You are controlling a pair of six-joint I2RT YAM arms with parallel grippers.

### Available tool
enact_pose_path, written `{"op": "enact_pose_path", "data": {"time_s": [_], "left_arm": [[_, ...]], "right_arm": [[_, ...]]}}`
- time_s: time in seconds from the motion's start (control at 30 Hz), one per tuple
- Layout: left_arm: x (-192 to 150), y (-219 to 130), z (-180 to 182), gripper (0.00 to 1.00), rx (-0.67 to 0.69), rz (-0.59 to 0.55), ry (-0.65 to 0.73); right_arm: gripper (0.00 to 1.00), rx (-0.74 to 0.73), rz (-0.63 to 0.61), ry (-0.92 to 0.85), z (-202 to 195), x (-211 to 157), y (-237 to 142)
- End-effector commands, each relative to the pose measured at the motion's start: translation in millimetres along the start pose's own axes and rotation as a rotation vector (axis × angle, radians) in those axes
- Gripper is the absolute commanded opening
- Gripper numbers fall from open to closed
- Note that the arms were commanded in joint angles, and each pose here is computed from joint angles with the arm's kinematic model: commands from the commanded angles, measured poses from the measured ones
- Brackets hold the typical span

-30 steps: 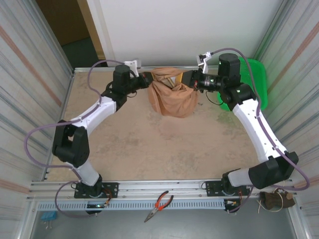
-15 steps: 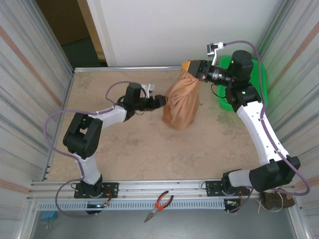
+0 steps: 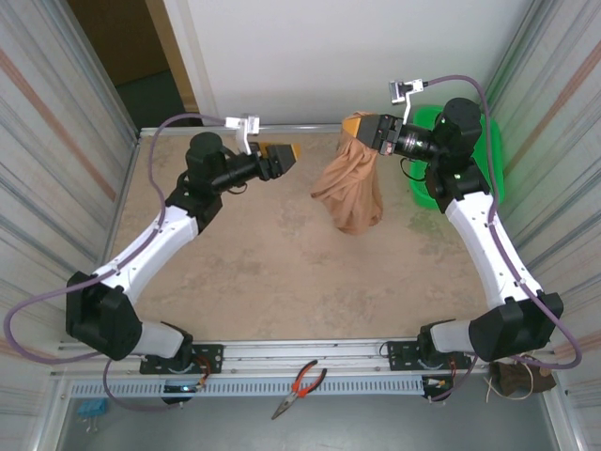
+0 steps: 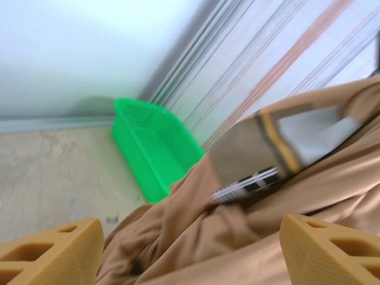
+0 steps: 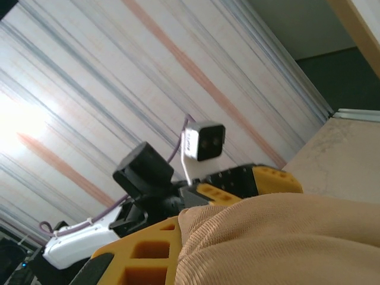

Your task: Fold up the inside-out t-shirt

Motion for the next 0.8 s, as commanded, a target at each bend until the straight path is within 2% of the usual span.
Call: {"op": "enact_pose_path", "data": {"time_s": [0.0,0.2,0.33,0.43,0.47,0.5,0.57,0.6,0.63,0.77], "left_arm": [[-6,17,-13,0.78,-0.050,0.052,0.056],[-28,55,-13,0.80,-0.090,0.145,0.050],[-72,79,-5,0.83,-0.127,0.273,0.010],[-103,92,-3,0.83,-0.167,0.327,-0.030],[-108,96,-4,0.78,-0.189,0.332,-0.049],[-111,100,-2,0.66,-0.205,0.334,-0.071],[-109,106,3,0.29,-0.212,0.320,-0.121],[-104,106,5,0.12,-0.214,0.304,-0.132],[-97,104,8,0.00,-0.204,0.281,-0.148],[-55,76,14,0.00,-0.162,0.146,-0.154]], "right_arm": [[0.00,0.055,0.000,-0.060,17,5,-1],[0.00,0.072,0.015,-0.053,16,1,5],[0.00,0.077,0.014,-0.056,17,2,8],[0.00,0.080,0.021,-0.055,16,0,7],[0.00,0.080,0.023,-0.054,16,-1,6],[0.00,0.078,0.024,-0.052,15,-2,4],[0.00,0.067,0.016,-0.054,15,-4,-2],[0.00,0.058,0.009,-0.054,14,-4,-5],[0.00,0.046,0.002,-0.050,12,-6,-10],[0.00,-0.018,-0.032,-0.032,1,-15,-30]]}}
Point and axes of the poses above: each hand's point on the last joint's axis, 136 mm out from that joint toward the fingers, its own y axis out along the fingers, its own z axis along the line the jaws close on, x = y × z, the point moved 2 cm from there along -y, back along the fingers, and after that the axes turned 6 degrees about -y, right-handed, at the moved point
